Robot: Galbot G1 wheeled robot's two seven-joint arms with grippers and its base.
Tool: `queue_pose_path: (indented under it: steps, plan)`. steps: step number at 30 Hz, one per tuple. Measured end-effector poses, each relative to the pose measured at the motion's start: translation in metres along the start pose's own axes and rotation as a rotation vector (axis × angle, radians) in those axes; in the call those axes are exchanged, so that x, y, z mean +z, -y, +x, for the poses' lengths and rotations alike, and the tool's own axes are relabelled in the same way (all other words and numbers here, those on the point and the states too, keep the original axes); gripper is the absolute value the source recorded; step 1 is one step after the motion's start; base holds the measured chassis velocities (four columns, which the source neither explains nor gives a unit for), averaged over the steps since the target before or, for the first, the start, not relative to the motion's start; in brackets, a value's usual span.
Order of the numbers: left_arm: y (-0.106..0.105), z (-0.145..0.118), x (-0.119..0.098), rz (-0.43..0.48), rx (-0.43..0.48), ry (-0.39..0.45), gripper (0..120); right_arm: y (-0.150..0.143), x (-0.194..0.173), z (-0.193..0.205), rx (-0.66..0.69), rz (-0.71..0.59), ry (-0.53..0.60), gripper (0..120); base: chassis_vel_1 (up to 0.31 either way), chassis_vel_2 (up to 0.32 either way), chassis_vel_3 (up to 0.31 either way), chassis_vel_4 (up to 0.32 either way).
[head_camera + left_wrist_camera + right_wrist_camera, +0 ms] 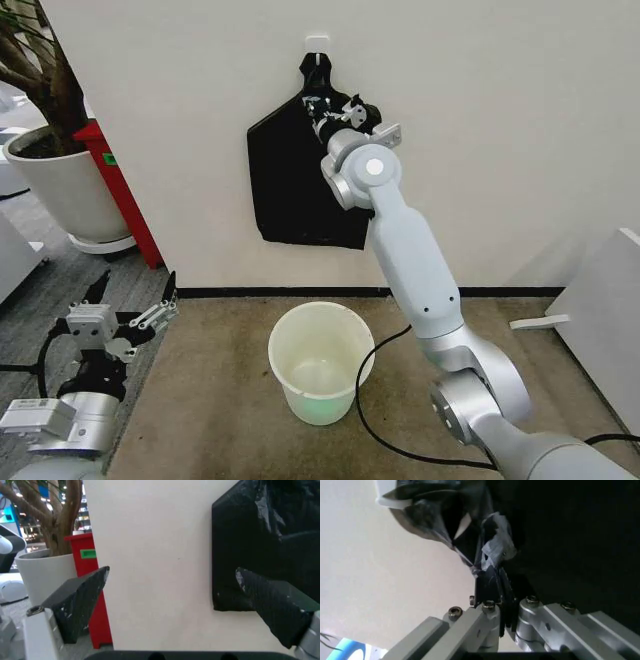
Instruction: Place the garbage bag over the trash bin.
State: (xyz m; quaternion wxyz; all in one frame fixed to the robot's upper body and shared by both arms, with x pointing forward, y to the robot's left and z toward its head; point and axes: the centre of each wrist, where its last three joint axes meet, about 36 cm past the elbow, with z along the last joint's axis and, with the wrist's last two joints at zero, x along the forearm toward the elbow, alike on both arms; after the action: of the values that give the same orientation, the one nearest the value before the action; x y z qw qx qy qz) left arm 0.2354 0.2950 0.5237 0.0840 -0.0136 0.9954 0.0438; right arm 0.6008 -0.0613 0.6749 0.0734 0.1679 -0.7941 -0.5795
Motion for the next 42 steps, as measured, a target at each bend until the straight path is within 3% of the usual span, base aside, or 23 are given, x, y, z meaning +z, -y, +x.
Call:
queue_pose_path:
  steps: [8, 23, 27, 36, 42]
  plan:
    - [0.000, -0.002, 0.006, 0.004, 0.002, 0.002, 100, 0.015, 0.005, 0.018, 0.063, -0.027, -0.007, 0, 0.000, 0.000, 0.000, 0.000]
    - [-0.004, -0.006, 0.013, 0.003, 0.010, 0.009, 100, 0.087, 0.035, 0.075, 0.192, -0.043, -0.044, 0, 0.000, 0.000, 0.000, 0.000]
    - [-0.004, -0.008, 0.014, 0.003, 0.009, 0.011, 100, 0.094, 0.039, 0.083, 0.203, -0.044, -0.047, 0, 0.000, 0.000, 0.000, 0.000]
    - [-0.005, -0.012, 0.018, 0.014, 0.014, 0.016, 100, 0.135, 0.061, 0.133, 0.288, -0.054, -0.058, 0, 0.000, 0.000, 0.000, 0.000]
    - [-0.006, -0.013, 0.020, 0.013, 0.016, 0.018, 100, 0.141, 0.071, 0.148, 0.302, -0.062, -0.067, 0, 0.000, 0.000, 0.000, 0.000]
